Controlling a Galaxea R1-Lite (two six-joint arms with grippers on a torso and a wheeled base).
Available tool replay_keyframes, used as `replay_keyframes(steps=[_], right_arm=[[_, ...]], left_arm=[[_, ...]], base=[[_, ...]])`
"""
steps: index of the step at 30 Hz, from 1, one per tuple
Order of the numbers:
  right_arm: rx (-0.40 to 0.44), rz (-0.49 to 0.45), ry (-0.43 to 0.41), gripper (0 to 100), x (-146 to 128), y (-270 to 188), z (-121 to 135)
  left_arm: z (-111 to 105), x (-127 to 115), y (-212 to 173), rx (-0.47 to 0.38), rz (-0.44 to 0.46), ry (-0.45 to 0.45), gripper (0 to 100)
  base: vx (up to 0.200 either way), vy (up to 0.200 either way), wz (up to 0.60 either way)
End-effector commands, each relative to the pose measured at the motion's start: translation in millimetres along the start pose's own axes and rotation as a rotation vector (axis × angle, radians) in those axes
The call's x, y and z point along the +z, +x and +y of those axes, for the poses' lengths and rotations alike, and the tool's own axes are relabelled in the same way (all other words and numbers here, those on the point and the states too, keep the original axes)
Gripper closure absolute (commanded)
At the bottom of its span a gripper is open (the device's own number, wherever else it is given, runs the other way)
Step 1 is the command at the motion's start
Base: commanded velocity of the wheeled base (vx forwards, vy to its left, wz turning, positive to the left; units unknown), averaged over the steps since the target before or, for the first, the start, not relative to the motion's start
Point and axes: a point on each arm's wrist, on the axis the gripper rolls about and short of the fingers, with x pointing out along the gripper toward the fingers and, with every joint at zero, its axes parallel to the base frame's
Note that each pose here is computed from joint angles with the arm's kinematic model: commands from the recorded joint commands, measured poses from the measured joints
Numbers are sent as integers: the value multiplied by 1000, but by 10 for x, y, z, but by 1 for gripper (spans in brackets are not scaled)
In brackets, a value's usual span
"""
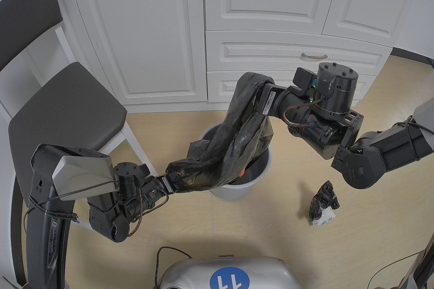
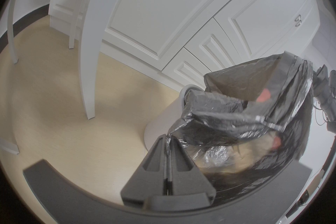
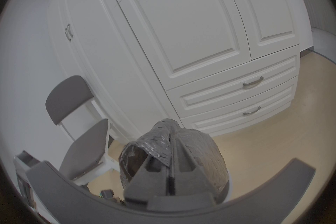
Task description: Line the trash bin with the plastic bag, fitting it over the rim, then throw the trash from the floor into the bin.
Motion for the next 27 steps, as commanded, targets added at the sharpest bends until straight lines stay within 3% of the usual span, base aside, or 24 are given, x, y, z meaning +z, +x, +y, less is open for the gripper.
replay_keyframes(steps=[1, 7, 14, 22, 27], right_arm=[[5, 44, -37, 100, -85, -74, -58], [109, 142, -114, 100, -339, -231, -1], [155, 211, -130, 100, -724, -192, 165], [186, 252, -136, 100, -1198, -60, 298], [163, 226, -119, 100, -1377, 91, 355]], left_arm=[[-61, 77, -81, -4, -11, 31, 100], [-89, 7, -65, -12, 7, 116, 100], [-290, -50, -47, -62, 15, 134, 100], [-427, -28, -13, -101, -3, 123, 100], [-438, -42, 2, -105, 1, 63, 100]], base=[[0, 0, 0], [0, 0, 0], [0, 0, 0], [0, 0, 0], [0, 0, 0]])
